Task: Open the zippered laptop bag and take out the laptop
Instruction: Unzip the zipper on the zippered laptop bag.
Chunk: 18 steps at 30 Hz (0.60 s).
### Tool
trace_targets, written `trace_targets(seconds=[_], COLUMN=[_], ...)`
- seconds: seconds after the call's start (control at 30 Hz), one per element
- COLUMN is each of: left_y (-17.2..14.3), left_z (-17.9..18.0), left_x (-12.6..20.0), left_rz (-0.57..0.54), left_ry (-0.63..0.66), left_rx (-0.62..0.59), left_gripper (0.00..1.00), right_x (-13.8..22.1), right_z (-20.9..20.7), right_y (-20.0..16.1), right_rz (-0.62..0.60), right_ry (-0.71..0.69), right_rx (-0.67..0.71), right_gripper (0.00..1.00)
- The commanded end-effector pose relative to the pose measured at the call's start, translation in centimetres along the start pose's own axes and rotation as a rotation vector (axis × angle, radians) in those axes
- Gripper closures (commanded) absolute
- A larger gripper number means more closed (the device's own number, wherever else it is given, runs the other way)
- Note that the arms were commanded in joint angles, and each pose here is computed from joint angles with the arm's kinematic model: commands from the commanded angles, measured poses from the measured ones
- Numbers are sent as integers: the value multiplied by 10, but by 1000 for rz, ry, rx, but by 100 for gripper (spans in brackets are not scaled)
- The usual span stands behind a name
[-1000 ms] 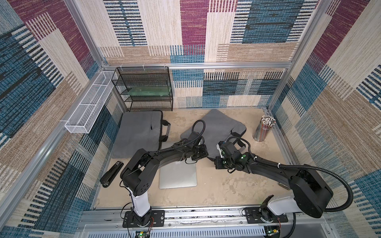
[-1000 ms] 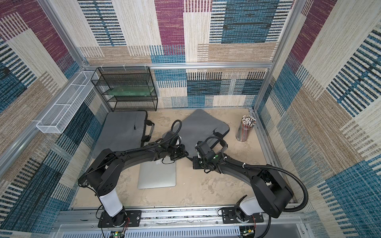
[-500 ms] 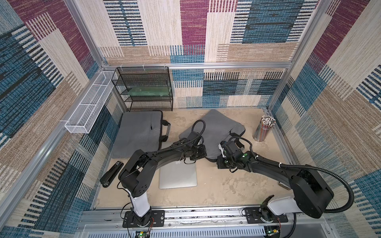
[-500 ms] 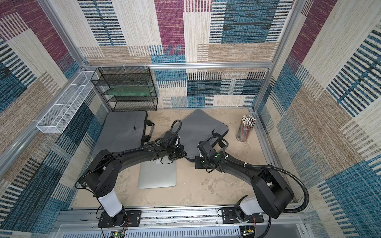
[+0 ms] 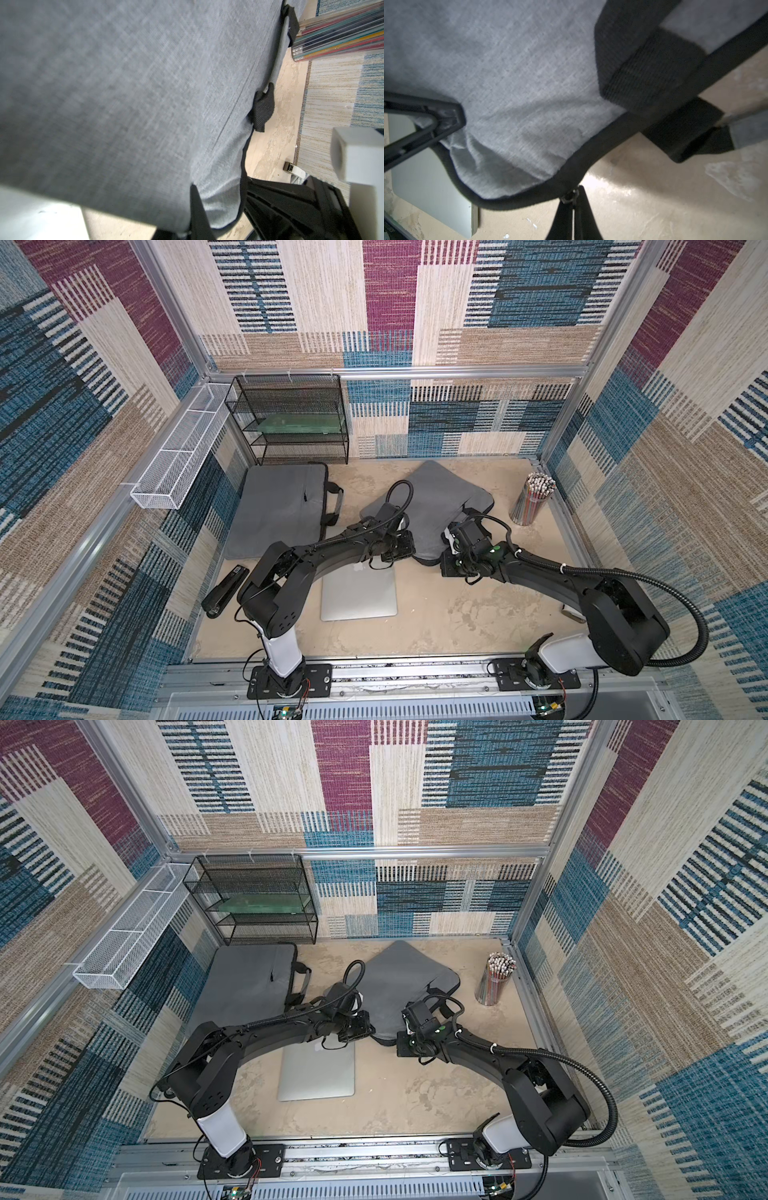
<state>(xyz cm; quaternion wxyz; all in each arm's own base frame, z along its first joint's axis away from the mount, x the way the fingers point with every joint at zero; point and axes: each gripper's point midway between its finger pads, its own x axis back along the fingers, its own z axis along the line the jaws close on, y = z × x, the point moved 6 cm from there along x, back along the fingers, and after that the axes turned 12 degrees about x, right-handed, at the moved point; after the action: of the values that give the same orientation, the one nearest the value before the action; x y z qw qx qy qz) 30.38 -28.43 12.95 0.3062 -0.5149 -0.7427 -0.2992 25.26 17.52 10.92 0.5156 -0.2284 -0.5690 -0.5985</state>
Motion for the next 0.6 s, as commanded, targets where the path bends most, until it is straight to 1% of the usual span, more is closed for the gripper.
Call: trace_targets(seconds=[0.0,0.57], left_y=[8,15], left_z=[7,19], left_x=[6,18], left_rz=[-52,-78], left_ry=[44,46], left_rx=[-23,0], left_gripper=[100,100], right_x=[1,5], right_z=[-12,-25], right_y=[-2,3], right_rz=[11,-13], right_ry=[-72,-98], right_rx=[-26,-62], right_gripper=[100,100])
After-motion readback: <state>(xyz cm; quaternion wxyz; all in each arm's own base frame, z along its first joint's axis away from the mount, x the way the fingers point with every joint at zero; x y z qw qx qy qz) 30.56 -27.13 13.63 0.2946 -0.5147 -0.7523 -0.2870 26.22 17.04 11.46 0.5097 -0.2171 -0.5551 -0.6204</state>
